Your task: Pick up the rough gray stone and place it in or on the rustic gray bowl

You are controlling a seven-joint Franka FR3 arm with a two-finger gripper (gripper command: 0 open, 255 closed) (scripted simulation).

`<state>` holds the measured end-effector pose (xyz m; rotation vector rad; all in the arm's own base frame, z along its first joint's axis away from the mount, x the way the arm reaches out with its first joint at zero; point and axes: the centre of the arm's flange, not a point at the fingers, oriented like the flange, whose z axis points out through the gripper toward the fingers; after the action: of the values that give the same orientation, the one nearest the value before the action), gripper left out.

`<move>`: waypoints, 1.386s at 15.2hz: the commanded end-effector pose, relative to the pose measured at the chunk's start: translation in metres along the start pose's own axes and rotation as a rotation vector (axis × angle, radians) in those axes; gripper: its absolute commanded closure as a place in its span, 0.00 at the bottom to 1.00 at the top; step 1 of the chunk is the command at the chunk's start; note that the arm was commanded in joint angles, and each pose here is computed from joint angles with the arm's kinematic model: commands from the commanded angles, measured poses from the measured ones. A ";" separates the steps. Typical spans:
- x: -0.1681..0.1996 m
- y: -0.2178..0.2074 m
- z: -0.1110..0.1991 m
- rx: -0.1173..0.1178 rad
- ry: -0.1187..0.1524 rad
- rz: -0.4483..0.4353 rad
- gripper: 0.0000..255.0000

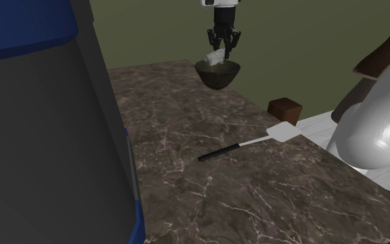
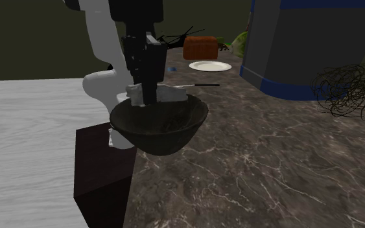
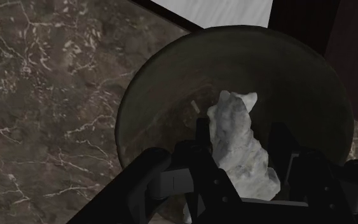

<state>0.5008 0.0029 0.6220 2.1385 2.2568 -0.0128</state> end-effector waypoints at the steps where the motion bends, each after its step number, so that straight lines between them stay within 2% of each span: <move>1: 0.001 0.001 0.010 -0.001 0.000 0.000 1.00; 10: 0.001 0.001 0.016 -0.001 0.000 0.000 1.00; 11: 0.001 0.001 0.016 -0.001 0.000 0.000 0.00; 16: 0.001 0.001 0.016 -0.001 0.000 0.000 0.00; 20: 0.001 0.001 -0.034 -0.001 0.000 0.000 0.00; 21: 0.001 0.001 -0.034 -0.001 0.000 0.000 0.00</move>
<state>0.5014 0.0030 0.6515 2.1376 2.2559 -0.0107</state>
